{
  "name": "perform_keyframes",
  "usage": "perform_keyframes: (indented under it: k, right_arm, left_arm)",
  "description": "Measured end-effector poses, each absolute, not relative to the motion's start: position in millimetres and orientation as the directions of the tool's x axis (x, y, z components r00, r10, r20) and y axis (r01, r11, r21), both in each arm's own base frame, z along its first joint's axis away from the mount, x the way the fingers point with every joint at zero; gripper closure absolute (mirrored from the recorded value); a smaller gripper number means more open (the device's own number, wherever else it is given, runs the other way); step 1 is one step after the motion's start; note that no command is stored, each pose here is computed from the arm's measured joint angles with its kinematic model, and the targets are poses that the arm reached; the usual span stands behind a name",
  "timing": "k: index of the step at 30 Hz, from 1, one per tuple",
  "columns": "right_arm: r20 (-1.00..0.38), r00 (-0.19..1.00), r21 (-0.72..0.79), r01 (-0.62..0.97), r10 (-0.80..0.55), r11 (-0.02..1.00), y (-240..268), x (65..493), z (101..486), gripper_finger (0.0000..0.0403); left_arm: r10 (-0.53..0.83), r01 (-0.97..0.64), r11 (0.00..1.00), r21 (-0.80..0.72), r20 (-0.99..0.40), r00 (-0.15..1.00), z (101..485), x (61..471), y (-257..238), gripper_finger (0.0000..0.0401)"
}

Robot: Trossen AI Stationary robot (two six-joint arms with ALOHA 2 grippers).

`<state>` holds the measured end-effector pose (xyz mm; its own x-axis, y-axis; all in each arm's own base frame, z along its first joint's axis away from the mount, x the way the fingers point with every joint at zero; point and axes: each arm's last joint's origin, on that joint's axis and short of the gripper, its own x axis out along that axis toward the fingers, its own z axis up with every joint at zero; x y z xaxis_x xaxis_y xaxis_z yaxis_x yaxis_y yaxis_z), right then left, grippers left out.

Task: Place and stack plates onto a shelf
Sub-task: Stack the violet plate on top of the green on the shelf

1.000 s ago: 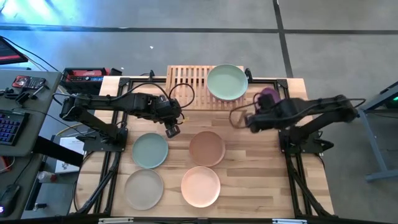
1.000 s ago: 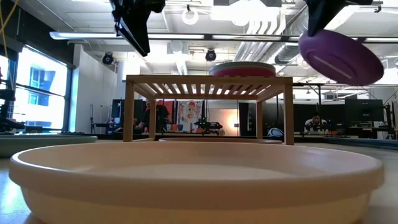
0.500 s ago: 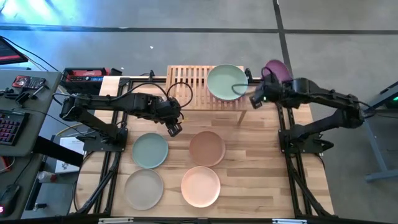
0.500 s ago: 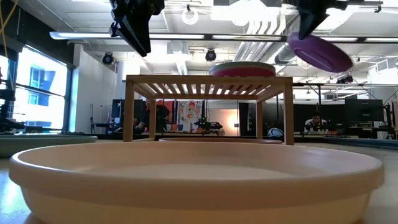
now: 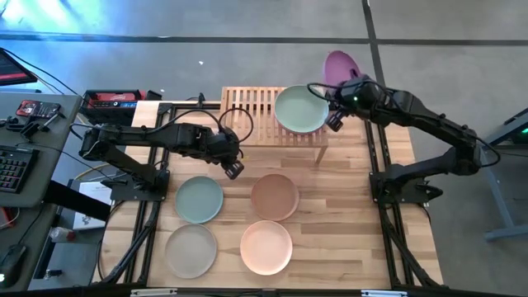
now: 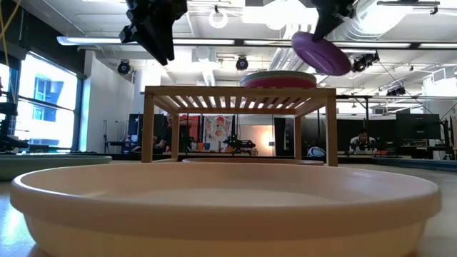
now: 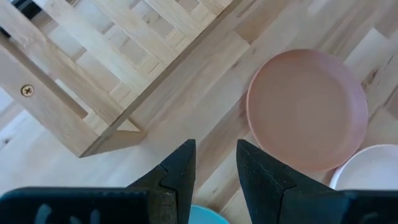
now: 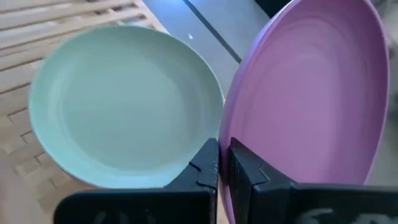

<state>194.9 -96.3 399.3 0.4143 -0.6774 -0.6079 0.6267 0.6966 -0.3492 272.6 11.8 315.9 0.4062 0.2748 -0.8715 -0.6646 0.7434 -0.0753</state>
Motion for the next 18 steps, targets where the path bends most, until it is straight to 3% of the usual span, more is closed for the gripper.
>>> perform_keyframes:
  k: [8,18]
  right_arm:
    - [-0.598,0.489,-0.549,0.329,-0.636,0.769,-100,211,397,0.0403]
    - [-0.717,0.484,-0.588,-0.033,-0.502,0.808,-93,235,374,0.0403]
  left_arm:
    - [0.277,-0.718,0.686,-0.116,-0.871,0.406,316,273,12,0.0295]
    - [0.279,-0.774,0.612,-0.165,-0.871,0.406,316,273,12,0.0295]
